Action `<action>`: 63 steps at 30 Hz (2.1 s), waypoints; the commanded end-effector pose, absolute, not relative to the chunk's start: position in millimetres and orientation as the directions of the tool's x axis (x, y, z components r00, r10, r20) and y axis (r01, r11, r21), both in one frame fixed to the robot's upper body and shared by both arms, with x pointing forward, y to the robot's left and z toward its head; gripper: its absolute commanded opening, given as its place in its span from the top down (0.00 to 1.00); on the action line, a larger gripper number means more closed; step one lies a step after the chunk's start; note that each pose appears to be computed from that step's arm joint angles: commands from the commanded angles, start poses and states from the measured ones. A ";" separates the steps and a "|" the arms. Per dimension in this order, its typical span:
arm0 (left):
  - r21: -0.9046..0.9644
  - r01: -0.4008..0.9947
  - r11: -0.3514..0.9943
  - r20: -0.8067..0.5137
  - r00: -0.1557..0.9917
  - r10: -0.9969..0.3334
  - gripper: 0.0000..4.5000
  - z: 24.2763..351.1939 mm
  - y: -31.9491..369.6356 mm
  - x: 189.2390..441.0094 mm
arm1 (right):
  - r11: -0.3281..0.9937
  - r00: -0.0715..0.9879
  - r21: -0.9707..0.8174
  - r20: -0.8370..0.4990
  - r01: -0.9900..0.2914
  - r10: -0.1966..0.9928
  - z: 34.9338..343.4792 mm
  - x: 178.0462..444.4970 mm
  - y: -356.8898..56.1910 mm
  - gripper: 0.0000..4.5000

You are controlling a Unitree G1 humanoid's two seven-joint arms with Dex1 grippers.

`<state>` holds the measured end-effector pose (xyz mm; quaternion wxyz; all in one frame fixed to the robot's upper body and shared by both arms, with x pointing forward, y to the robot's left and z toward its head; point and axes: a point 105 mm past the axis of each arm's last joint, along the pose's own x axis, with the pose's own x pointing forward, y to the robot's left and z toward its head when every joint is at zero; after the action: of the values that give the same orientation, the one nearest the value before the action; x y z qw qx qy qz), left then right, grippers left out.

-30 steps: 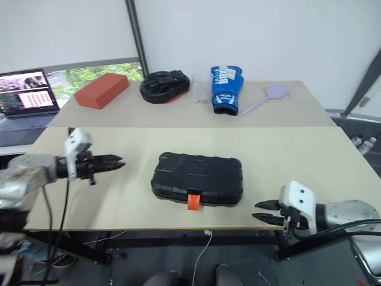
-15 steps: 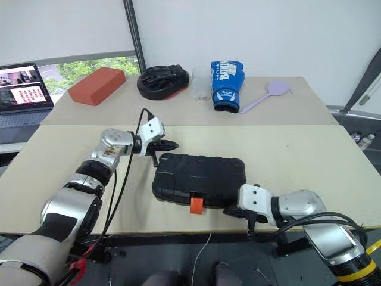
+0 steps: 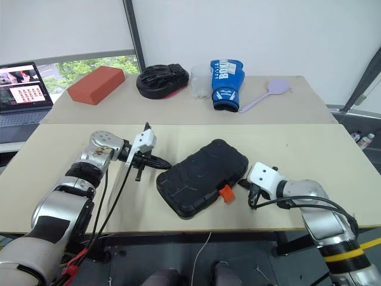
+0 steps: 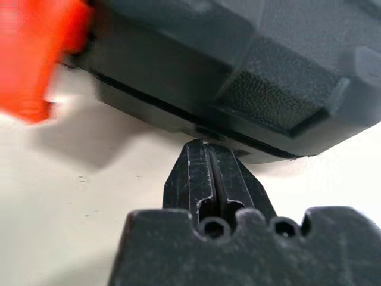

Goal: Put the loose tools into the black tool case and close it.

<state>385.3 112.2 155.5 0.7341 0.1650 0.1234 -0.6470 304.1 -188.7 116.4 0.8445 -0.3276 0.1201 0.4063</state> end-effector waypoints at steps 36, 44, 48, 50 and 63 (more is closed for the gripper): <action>0.293 0.954 -0.072 -0.443 0.069 -0.894 0.99 124.1 30.0 342.7 | 0.528 0.581 -0.247 -0.393 -0.813 0.712 113.7 281.2 -145.5 0.99; 0.301 0.951 -0.069 -0.439 0.074 -0.895 0.99 127.8 31.6 345.6 | 0.530 0.559 -0.181 -0.332 -0.828 0.760 148.3 260.3 -157.4 0.99; 0.302 0.951 -0.072 -0.440 0.072 -0.895 0.99 127.5 30.9 345.8 | 0.561 0.582 -0.158 -0.286 -0.812 0.762 156.7 271.0 -149.5 0.99; 0.303 0.950 -0.074 -0.439 0.070 -0.896 0.99 127.4 30.1 345.7 | 0.561 0.585 -0.174 -0.319 -0.809 0.745 149.1 274.5 -147.8 0.99; 0.302 0.951 -0.066 -0.432 0.075 -0.899 0.99 128.2 29.6 347.9 | 0.626 0.625 -0.143 -0.392 -0.767 0.675 129.5 259.7 -177.4 0.99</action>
<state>347.2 24.4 144.0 0.6831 0.2634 0.0154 -0.6811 262.4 -176.3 121.7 0.8880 -0.1427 0.1637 0.4054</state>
